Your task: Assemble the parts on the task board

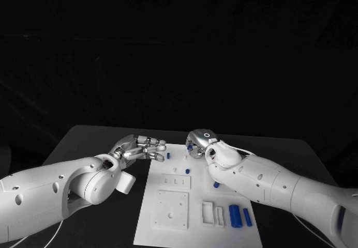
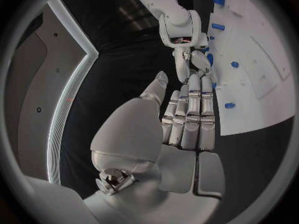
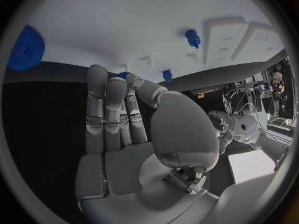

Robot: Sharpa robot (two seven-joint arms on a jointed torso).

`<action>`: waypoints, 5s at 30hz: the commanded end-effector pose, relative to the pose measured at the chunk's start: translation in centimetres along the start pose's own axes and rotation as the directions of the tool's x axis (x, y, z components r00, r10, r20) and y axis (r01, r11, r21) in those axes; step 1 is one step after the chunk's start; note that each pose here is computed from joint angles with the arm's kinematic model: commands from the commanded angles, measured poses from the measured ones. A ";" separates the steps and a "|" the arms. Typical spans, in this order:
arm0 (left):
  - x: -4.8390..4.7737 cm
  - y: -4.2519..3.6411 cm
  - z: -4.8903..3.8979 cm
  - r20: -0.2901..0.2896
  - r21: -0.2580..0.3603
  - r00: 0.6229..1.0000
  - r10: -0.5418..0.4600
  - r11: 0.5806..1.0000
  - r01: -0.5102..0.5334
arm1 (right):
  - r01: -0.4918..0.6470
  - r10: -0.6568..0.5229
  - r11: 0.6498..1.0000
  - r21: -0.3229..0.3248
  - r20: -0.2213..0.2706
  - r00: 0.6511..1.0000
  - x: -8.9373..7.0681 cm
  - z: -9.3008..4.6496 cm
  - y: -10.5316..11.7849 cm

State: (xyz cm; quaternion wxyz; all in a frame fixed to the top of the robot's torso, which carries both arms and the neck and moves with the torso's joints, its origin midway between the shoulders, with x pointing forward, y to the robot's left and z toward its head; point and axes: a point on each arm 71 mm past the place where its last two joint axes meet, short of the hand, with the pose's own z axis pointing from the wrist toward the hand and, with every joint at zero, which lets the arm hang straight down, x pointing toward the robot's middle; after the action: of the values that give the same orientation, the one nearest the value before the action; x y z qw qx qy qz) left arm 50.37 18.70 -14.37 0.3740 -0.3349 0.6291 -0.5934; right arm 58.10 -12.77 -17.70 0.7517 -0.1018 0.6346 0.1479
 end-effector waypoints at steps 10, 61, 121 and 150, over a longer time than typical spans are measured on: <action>0.35 -0.21 0.10 -0.020 0.008 1.000 -0.003 1.000 0.003 | 0.009 -0.010 1.000 -0.002 -0.026 1.000 0.4 0.1 0.2; 0.22 -0.20 0.20 -0.011 0.008 1.000 0.000 1.000 0.000 | -0.062 0.063 0.998 0.019 -0.034 0.997 0.6 0.0 0.0; -1.42 0.04 0.25 0.021 0.007 1.000 0.007 1.000 -0.007 | -0.233 0.286 0.942 0.241 -0.215 0.934 -1.4 -2.7 -11.7; -1.15 0.02 0.32 0.012 0.005 1.000 0.006 1.000 -0.006 | -0.207 0.279 0.945 0.254 -0.293 0.915 -0.3 -2.4 -11.3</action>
State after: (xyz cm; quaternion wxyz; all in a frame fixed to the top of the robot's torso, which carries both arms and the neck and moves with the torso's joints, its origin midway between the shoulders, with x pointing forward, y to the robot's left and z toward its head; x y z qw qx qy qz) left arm 51.29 19.82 -14.46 0.3861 -0.3414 0.6268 -0.5844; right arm 59.93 -24.35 -17.60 0.6365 0.0499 0.7534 0.1571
